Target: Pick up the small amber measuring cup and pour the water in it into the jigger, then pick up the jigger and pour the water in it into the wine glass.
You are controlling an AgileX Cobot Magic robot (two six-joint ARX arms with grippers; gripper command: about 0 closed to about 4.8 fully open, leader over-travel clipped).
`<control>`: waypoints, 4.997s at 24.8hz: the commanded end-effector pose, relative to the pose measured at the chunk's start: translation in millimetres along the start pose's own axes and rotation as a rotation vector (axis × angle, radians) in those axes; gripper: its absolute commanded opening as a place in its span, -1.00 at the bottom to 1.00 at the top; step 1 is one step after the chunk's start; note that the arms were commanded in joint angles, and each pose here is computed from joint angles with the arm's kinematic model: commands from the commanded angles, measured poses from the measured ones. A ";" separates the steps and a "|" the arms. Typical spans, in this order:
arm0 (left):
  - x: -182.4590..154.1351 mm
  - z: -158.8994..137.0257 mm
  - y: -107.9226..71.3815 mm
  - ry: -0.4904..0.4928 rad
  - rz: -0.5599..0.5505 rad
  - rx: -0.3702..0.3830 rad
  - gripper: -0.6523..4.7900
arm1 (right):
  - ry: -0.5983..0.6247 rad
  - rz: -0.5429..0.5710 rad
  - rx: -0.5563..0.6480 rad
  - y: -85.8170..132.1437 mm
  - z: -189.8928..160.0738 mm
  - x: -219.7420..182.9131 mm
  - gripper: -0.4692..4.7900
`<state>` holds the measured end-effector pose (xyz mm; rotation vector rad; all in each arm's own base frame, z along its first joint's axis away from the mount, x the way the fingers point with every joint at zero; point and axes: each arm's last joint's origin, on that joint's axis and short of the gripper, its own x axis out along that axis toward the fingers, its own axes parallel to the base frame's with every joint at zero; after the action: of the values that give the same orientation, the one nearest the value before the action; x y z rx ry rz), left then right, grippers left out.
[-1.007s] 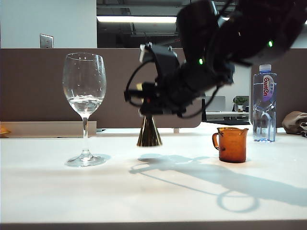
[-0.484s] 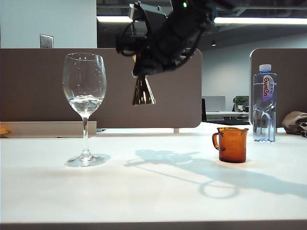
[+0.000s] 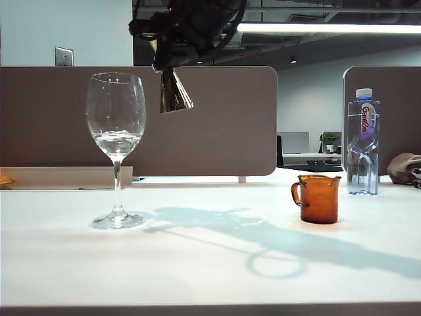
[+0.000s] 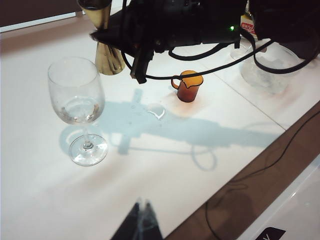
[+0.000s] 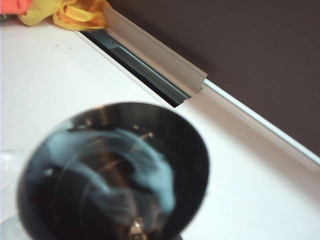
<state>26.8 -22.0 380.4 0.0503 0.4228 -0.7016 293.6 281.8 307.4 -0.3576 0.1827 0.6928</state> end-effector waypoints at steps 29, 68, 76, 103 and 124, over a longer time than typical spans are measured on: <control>-0.4 1.6 -0.1 -0.014 0.000 0.007 -0.77 | 0.094 -0.029 -0.609 11.5 6.0 4.0 -0.84; -0.4 1.6 -0.1 -0.014 0.000 0.007 -0.77 | -0.074 -0.289 -1.314 14.0 33.9 6.6 -0.84; -0.4 1.6 -0.1 -0.014 0.000 0.007 -0.77 | -0.153 -0.254 -1.422 16.2 36.1 6.3 -0.84; -0.4 1.6 -0.1 -0.014 -0.001 0.007 -0.77 | -0.082 -0.250 -0.049 -26.3 -46.8 4.2 -0.84; -0.4 1.6 -0.1 -0.014 -0.001 0.007 -0.77 | -0.062 -0.100 0.363 4.2 -168.0 -8.2 -0.84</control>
<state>26.9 -22.1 380.3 0.0505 0.4239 -0.7015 276.8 215.7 151.9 -0.0119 0.2468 0.5551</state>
